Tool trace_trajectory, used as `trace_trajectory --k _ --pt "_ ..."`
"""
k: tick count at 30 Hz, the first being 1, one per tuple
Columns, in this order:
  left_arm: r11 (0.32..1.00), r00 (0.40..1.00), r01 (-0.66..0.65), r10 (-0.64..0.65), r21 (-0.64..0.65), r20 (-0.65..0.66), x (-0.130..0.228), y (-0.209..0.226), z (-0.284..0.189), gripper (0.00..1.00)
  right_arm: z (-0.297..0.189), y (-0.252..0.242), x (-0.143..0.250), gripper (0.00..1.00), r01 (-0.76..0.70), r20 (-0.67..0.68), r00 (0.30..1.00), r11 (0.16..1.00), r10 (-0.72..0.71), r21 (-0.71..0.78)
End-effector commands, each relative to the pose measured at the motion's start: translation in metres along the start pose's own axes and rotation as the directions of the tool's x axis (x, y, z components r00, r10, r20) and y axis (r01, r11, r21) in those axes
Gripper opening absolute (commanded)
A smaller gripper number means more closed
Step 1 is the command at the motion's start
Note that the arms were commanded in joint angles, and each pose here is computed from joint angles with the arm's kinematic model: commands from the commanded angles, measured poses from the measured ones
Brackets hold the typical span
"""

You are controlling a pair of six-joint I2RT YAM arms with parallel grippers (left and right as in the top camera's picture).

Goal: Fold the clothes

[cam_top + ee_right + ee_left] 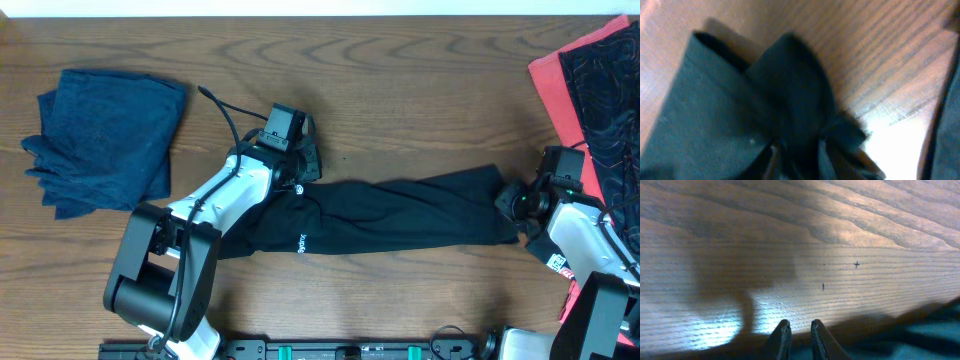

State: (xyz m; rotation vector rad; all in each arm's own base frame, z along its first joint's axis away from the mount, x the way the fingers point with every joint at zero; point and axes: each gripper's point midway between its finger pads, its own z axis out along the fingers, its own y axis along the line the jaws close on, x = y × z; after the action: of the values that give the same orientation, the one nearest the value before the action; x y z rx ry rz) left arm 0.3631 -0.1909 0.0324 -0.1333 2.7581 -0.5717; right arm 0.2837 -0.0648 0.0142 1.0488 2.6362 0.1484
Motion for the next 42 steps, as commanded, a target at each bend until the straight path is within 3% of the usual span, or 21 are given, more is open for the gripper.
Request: trace_trajectory --k 1,11,16,17,18,19,29,34,39,42 --pt "1.0 0.999 0.026 -0.026 0.01 -0.029 0.005 -0.001 0.002 0.17 -0.005 -0.005 0.003 0.25 0.044 -0.017 0.999 0.999 -0.044 0.022" --pt "1.0 0.999 0.029 -0.029 0.002 -0.043 0.009 0.001 0.002 0.17 -0.006 -0.012 0.017 0.25 0.067 -0.079 0.995 0.997 -0.063 0.046" --pt "0.999 0.998 0.032 -0.033 -0.006 -0.054 0.012 0.003 0.002 0.17 -0.006 -0.008 0.009 0.36 0.069 -0.045 0.997 0.997 -0.067 0.035" --pt "0.999 0.998 0.033 -0.033 -0.007 -0.056 0.012 0.003 0.002 0.17 -0.006 -0.007 0.008 0.34 0.069 -0.038 0.997 0.997 -0.068 0.031" --pt "0.999 0.998 0.033 -0.034 -0.008 -0.058 0.012 0.003 0.002 0.17 -0.005 -0.006 0.006 0.23 0.069 -0.029 0.997 0.997 -0.069 0.027" --pt "0.999 0.998 0.034 -0.034 -0.009 -0.06 0.013 0.004 0.002 0.17 -0.005 -0.005 0.004 0.01 0.069 -0.021 0.997 0.997 -0.069 0.023" --pt "0.999 0.998 0.034 -0.034 -0.01 -0.06 0.013 0.004 0.002 0.17 -0.006 0.004 -0.008 0.01 0.073 0.024 0.997 0.997 -0.072 -0.014" --pt "0.999 0.998 0.034 -0.034 -0.009 -0.06 0.013 0.004 0.002 0.17 -0.018 0.041 -0.036 0.01 0.099 0.112 0.99 0.981 -0.082 -0.164" --pt "0.999 0.998 0.034 -0.034 -0.009 -0.06 0.013 0.004 0.002 0.17 -0.05 0.093 -0.075 0.01 0.182 0.239 0.966 0.913 -0.096 -0.366" --pt "0.999 0.998 0.034 -0.034 -0.01 -0.06 0.013 0.004 0.002 0.17 -0.067 0.109 -0.093 0.01 0.216 0.3 0.949 0.889 -0.095 -0.403"
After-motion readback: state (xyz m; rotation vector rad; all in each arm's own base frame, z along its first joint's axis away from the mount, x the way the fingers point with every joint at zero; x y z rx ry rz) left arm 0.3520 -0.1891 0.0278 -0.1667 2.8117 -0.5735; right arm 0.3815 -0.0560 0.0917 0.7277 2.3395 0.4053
